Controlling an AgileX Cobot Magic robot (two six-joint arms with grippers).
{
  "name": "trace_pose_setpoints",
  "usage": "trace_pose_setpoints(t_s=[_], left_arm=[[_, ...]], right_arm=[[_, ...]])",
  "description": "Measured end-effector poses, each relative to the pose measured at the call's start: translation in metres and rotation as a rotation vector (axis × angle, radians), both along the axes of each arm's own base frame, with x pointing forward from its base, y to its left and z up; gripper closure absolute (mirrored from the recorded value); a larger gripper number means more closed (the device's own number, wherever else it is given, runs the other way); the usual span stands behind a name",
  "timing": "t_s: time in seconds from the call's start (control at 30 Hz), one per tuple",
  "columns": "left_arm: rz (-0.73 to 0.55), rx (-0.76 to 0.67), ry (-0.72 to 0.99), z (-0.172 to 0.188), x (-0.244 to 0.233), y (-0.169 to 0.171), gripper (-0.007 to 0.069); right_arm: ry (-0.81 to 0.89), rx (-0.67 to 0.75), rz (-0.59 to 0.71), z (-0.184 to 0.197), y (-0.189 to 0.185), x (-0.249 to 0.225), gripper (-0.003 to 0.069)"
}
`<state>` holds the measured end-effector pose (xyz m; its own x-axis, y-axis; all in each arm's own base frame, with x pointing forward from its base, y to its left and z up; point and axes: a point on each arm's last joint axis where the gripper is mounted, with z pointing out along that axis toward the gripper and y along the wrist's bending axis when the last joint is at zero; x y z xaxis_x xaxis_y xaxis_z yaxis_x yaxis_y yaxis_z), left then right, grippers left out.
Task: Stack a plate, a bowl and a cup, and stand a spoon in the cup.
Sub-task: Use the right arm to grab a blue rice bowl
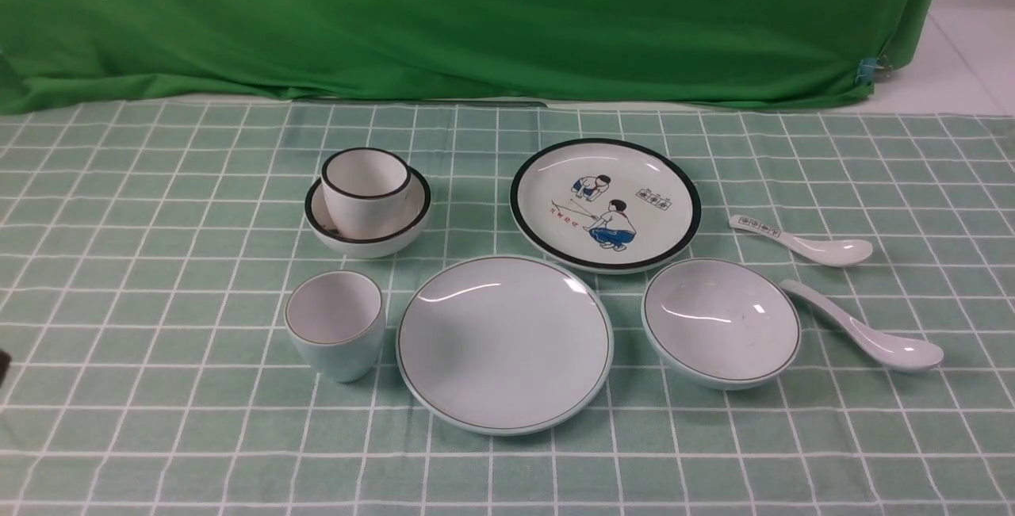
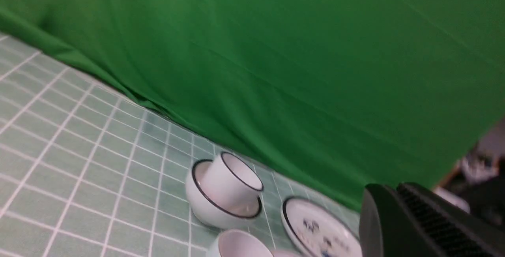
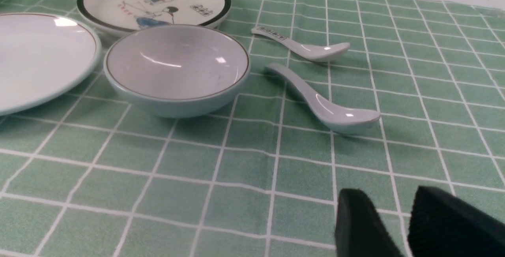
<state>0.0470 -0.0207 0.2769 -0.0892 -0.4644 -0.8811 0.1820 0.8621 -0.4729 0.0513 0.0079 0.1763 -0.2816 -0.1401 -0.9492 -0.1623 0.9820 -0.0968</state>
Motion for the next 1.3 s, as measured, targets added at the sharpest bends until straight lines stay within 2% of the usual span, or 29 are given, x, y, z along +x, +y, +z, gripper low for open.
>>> trace_pose_setpoints(t_s=[0.03,0.07,0.1,0.17,0.3,0.57,0.63,0.7,0.73,0.83,0.97,1.07,1.1,1.13,1.17,1.3], left_arm=[[-0.019,0.026,0.017,0.004,0.001,-0.002,0.0608],[-0.105,0.119,0.104,0.017,0.007,-0.008,0.0608],[-0.127,0.133,0.131,0.020,0.009,-0.010,0.0608],[-0.279,0.275,0.297,0.030,0.031,-0.017,0.0608],[-0.393,0.337,0.427,0.034,0.068,-0.022,0.0608],[-0.661,0.458,0.518,0.034,0.112,-0.059,0.0608],[-0.717,0.496,0.531,0.035,0.119,-0.068,0.0608],[-0.768,0.539,0.539,0.037,0.125,-0.078,0.0608],[-0.774,0.544,0.540,0.037,0.126,-0.079,0.0608],[-0.798,0.568,0.554,0.036,0.132,-0.085,0.0608],[-0.800,0.593,0.561,0.034,0.133,-0.084,0.0608],[-0.796,0.615,0.563,0.034,0.133,-0.083,0.0608],[-0.796,0.617,0.563,0.033,0.133,-0.083,0.0608],[-0.796,0.617,0.563,0.033,0.133,-0.083,0.0608],[-0.794,0.617,0.561,0.034,0.133,-0.083,0.0608],[-0.796,0.618,0.558,0.035,0.132,-0.082,0.0608]], right_arm=[[0.000,0.000,0.000,0.000,0.000,0.000,0.0417],[0.000,0.000,0.000,0.000,0.000,0.000,0.0417],[0.000,0.000,0.000,0.000,0.000,0.000,0.0417],[-0.001,0.000,0.000,0.000,0.000,0.000,0.0417],[-0.001,0.000,0.000,0.000,0.000,0.000,0.0417],[-0.005,0.004,-0.001,0.000,0.000,0.000,0.0417],[-0.025,0.091,-0.013,0.003,0.001,0.001,0.0417],[-0.076,0.280,-0.050,0.010,0.002,0.002,0.0417],[-0.088,0.308,-0.053,0.012,0.002,0.003,0.0417],[-0.193,0.555,-0.092,0.024,0.000,0.004,0.0417],[-0.199,0.671,-0.096,0.031,0.001,0.004,0.0425],[-0.069,0.591,-0.047,0.055,0.006,0.006,0.0466],[0.027,0.481,0.010,0.079,0.011,0.009,0.0489],[0.057,0.460,0.015,0.077,0.012,0.011,0.0491],[0.183,0.308,0.110,0.108,0.021,0.021,0.0503],[0.478,0.033,0.301,0.136,0.047,0.061,0.0507]])
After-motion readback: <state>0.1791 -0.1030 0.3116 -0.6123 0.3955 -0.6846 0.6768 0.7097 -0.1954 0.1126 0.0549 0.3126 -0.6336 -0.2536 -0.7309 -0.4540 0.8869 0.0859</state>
